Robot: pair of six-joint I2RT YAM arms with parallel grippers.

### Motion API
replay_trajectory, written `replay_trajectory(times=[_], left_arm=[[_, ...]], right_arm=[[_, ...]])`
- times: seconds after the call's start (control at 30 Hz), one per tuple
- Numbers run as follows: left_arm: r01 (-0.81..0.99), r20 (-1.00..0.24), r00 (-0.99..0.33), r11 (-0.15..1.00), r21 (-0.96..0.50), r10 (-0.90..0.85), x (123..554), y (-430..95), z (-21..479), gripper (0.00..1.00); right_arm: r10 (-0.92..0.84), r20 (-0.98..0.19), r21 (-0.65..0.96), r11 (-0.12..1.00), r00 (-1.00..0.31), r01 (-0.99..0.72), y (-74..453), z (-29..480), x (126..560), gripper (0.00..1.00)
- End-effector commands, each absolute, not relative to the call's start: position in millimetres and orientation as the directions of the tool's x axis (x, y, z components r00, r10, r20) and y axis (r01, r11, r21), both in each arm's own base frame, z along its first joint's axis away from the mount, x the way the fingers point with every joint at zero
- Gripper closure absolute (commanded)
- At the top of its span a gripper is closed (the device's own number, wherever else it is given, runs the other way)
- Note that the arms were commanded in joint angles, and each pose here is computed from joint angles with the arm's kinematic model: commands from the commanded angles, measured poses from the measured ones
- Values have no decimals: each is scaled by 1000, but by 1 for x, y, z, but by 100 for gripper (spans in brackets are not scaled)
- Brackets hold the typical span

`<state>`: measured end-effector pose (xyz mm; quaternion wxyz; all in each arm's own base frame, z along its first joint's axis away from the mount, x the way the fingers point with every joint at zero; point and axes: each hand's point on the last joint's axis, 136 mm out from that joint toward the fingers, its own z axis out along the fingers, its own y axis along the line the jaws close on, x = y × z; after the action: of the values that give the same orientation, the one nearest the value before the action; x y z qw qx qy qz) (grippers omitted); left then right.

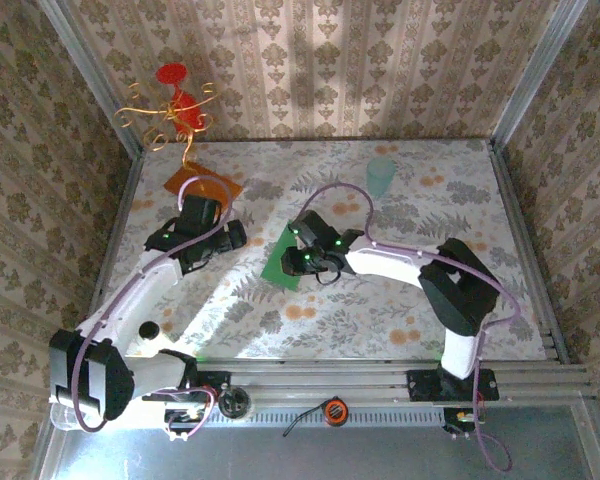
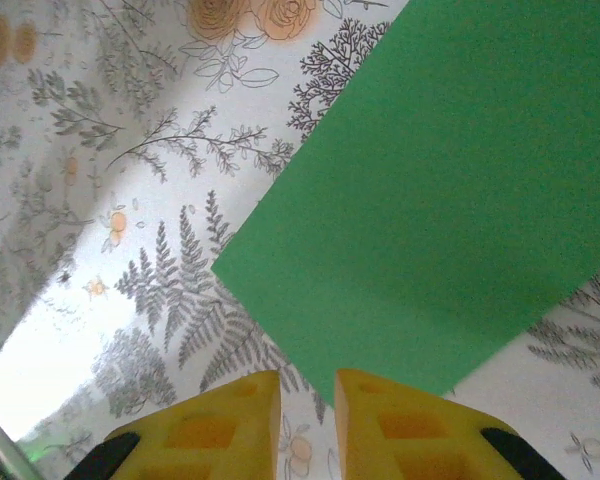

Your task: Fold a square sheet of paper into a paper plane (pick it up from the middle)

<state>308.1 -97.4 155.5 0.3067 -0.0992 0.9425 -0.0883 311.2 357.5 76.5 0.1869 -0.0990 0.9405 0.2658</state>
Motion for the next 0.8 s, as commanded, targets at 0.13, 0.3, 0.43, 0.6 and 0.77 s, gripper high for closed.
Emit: replay_trajectory(times=[0.13, 0.3, 0.43, 0.6, 0.77], left_arm=[[-96, -523, -816, 950, -296, -245, 309, -110, 147, 0], [-87, -500, -831, 945, -316, -243, 311, -116, 141, 0], [-69, -479, -846, 938, -341, -236, 312, -124, 136, 0], [-47, -450, -863, 924, -379, -229, 313, -136, 129, 0], [-24, -426, -876, 903, -429, -226, 314, -149, 123, 1]], right_arm=[[-227, -274, 397, 859, -935, -325, 364, 37, 304, 75], [-254, -232, 387, 862, -939, -328, 357, 22, 302, 74], [-310, -190, 348, 866, -932, -359, 334, 11, 295, 73], [-400, -90, 275, 870, -912, -409, 288, -2, 279, 73], [-449, -52, 334, 834, -892, -439, 265, 3, 263, 75]])
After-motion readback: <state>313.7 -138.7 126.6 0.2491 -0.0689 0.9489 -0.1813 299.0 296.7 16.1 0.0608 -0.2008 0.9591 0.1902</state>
